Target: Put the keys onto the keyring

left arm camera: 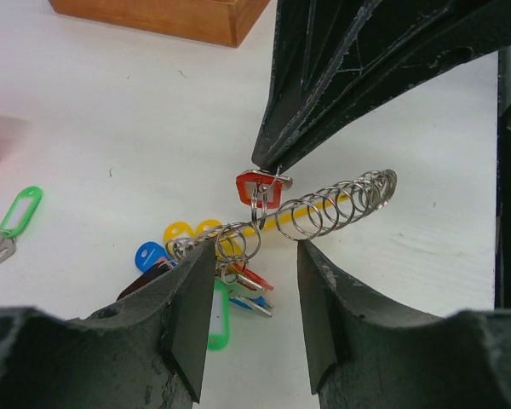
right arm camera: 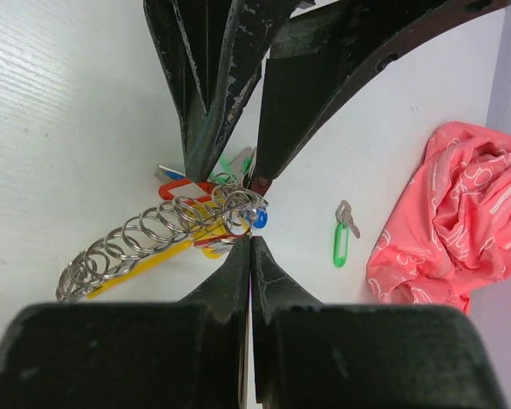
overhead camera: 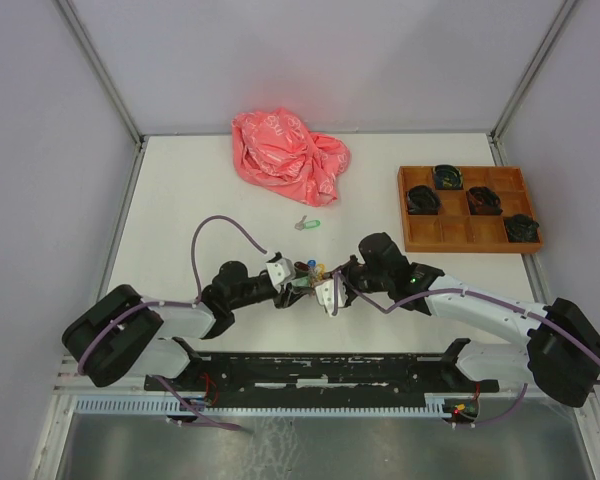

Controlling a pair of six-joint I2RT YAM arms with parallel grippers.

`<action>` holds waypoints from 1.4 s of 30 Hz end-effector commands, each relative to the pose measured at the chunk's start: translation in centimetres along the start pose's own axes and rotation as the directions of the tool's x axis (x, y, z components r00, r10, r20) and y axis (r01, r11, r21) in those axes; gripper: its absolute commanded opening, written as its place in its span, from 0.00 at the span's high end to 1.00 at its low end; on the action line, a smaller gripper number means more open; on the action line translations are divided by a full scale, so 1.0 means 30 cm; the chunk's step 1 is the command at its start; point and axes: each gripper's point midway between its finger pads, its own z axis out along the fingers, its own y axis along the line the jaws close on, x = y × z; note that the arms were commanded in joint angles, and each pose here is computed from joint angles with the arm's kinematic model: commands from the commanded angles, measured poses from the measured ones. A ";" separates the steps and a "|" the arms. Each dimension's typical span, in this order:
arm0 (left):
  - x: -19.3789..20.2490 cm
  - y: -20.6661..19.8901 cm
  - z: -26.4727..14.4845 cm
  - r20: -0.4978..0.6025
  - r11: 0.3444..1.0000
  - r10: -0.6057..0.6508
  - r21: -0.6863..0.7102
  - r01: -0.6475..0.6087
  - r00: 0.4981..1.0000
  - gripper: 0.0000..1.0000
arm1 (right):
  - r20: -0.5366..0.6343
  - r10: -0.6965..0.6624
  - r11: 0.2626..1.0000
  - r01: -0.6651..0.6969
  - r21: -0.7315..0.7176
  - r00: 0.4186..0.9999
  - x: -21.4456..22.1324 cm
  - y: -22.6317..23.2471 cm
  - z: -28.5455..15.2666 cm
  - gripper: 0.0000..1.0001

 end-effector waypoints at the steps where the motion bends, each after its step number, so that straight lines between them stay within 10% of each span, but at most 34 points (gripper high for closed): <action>1: -0.065 0.009 0.025 0.067 0.985 0.164 0.037 -0.167 0.984 0.50 | 0.047 -0.064 0.997 0.062 0.039 0.997 -0.065 -0.074 -0.015 0.99; 21: -0.098 -0.005 0.066 0.110 0.978 0.168 0.107 -0.179 0.980 0.59 | 0.046 -0.074 0.997 0.074 0.007 0.996 -0.073 -0.064 -0.004 0.99; 42: -0.064 0.038 0.053 0.055 0.987 0.156 0.028 -0.157 0.986 0.97 | -0.076 -0.045 0.998 0.049 0.042 0.996 0.008 -0.046 -0.038 0.99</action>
